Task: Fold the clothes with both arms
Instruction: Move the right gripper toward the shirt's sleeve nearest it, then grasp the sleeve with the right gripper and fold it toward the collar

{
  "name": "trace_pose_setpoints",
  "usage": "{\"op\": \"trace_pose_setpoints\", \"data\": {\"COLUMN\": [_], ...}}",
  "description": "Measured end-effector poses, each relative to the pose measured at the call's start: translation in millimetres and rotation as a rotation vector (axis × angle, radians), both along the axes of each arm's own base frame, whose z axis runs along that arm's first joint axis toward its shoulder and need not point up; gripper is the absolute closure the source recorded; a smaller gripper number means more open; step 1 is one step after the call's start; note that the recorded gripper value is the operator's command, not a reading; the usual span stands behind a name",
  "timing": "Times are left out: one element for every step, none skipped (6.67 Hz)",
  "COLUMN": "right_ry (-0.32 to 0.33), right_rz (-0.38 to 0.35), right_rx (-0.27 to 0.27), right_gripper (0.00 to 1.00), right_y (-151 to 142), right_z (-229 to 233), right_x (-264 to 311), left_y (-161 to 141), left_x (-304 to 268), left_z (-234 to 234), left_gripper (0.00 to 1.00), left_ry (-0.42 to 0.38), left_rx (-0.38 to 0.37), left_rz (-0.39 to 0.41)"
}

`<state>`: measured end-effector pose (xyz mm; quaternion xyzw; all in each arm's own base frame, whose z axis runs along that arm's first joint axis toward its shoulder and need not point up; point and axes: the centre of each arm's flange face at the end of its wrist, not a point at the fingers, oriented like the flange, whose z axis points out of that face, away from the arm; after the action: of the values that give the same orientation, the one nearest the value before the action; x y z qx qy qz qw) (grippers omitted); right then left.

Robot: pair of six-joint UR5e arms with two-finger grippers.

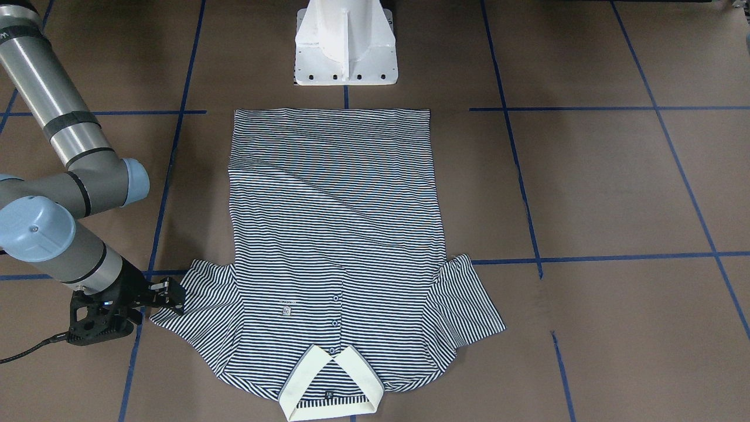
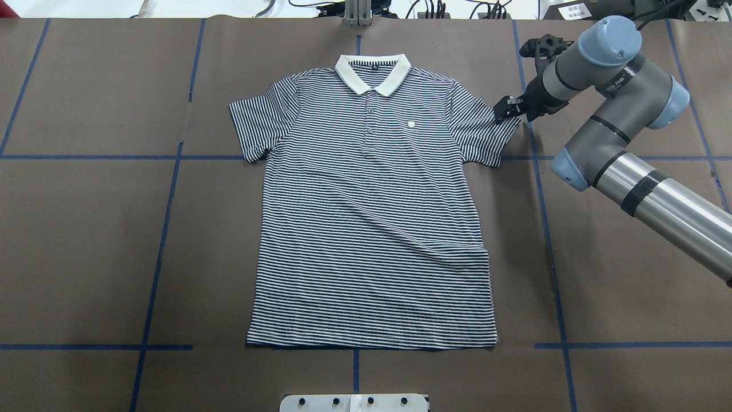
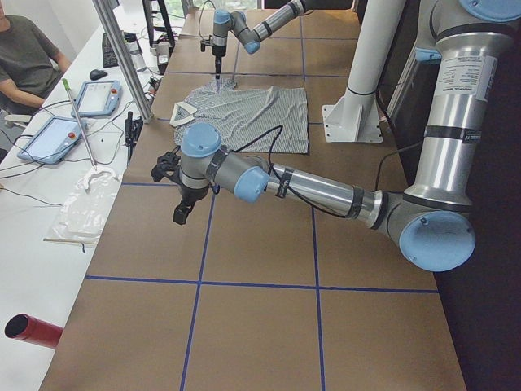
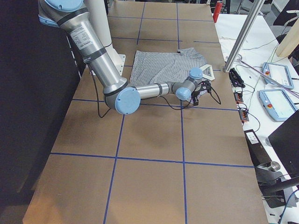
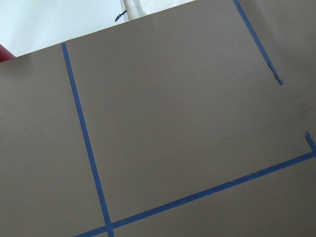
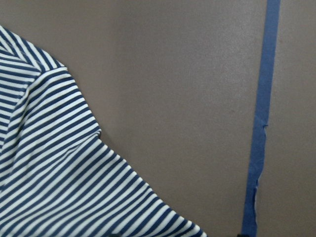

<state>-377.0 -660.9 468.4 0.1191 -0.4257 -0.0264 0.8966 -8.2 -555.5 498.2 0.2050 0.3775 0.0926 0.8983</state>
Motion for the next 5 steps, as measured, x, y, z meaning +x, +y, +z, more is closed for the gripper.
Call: {"op": "trace_pose_setpoints", "data": {"right_ry": [0.005, 0.008, 0.010, 0.012, 0.013], "right_rz": [-0.001, -0.002, -0.004, -0.006, -0.008], "right_rx": [-0.001, 0.000, 0.001, 0.005, 0.011], "right_gripper": [0.33, 0.68, 0.97, 1.00, 1.00], "right_y": [0.2, 0.2, 0.3, -0.1, -0.5], "right_z": [2.2, 3.0, 3.4, 2.8, 2.2], "right_x": [-1.5, -1.9, -2.3, -2.4, -2.4], "left_y": [0.1, 0.1, 0.1, 0.1, 0.1], "left_x": [0.0, 0.0, 0.0, 0.0, 0.0], "left_z": [0.2, 0.3, 0.6, 0.9, 1.0], "left_gripper": [0.00, 0.00, 0.00, 0.00, 0.00], "left_ry": [0.000, 0.000, 0.000, -0.001, -0.001], "left_rx": [0.000, 0.000, 0.000, -0.001, -0.002], "left_rz": [0.000, 0.001, 0.001, 0.001, 0.001]}}
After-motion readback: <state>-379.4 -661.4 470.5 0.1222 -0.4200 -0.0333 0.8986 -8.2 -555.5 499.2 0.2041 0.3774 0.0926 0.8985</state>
